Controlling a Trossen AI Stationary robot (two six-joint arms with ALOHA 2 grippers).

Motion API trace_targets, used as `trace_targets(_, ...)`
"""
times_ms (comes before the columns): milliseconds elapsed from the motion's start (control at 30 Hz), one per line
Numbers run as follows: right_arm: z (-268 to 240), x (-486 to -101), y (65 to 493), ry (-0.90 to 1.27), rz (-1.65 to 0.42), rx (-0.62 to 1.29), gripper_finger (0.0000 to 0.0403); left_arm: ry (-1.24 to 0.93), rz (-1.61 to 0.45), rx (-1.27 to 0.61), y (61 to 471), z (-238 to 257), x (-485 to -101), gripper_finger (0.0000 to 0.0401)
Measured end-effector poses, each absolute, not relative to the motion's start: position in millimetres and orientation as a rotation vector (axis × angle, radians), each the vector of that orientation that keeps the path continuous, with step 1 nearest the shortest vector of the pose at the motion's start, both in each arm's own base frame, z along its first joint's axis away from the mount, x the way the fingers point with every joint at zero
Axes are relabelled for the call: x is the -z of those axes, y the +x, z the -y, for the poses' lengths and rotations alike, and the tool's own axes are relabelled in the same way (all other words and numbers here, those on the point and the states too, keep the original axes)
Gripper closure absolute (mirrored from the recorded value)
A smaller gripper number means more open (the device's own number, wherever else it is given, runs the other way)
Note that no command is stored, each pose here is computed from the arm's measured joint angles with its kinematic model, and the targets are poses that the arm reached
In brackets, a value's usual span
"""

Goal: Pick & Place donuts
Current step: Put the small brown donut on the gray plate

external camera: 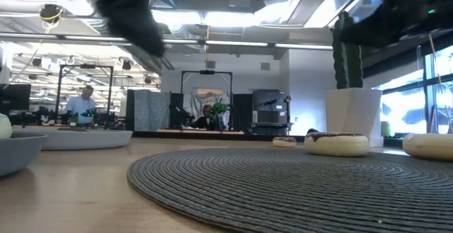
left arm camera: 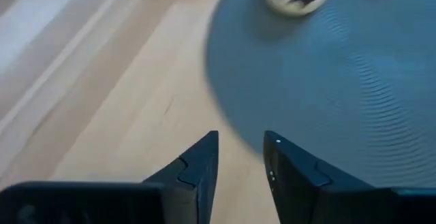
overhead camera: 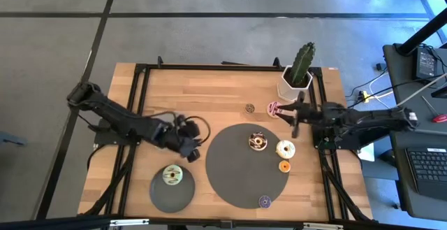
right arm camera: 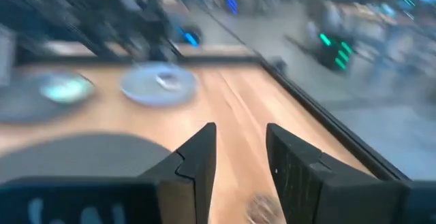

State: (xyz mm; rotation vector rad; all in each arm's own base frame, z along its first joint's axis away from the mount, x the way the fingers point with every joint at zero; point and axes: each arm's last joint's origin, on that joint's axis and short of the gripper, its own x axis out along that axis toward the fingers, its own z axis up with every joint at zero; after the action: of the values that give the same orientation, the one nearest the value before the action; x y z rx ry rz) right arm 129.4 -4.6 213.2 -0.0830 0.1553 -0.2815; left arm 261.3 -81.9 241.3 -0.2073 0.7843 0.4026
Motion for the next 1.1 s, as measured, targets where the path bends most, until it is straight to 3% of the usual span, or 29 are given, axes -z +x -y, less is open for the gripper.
trace_targets(233, 18.0, -212.0, 167.1, 0.013, -0.469, 0.538, 0.0272, -0.147, -0.713, -0.262, 290.6, 60.8, -241.3, 0.0295)
trace_targets(700, 68.6, -188.8, 248.1, 0.165, -0.770, 0.483, 0.0272, -0.120, -0.836, -0.223, 313.9, 31.7, -206.2, 0.0308)
trace_targets(1100, 101.9, -136.7, 266.5, 0.250, -0.933, 0.518, 0.0272, -0.192, -0.744, -0.124, 300.3, 24.1, -185.8, 0.0323)
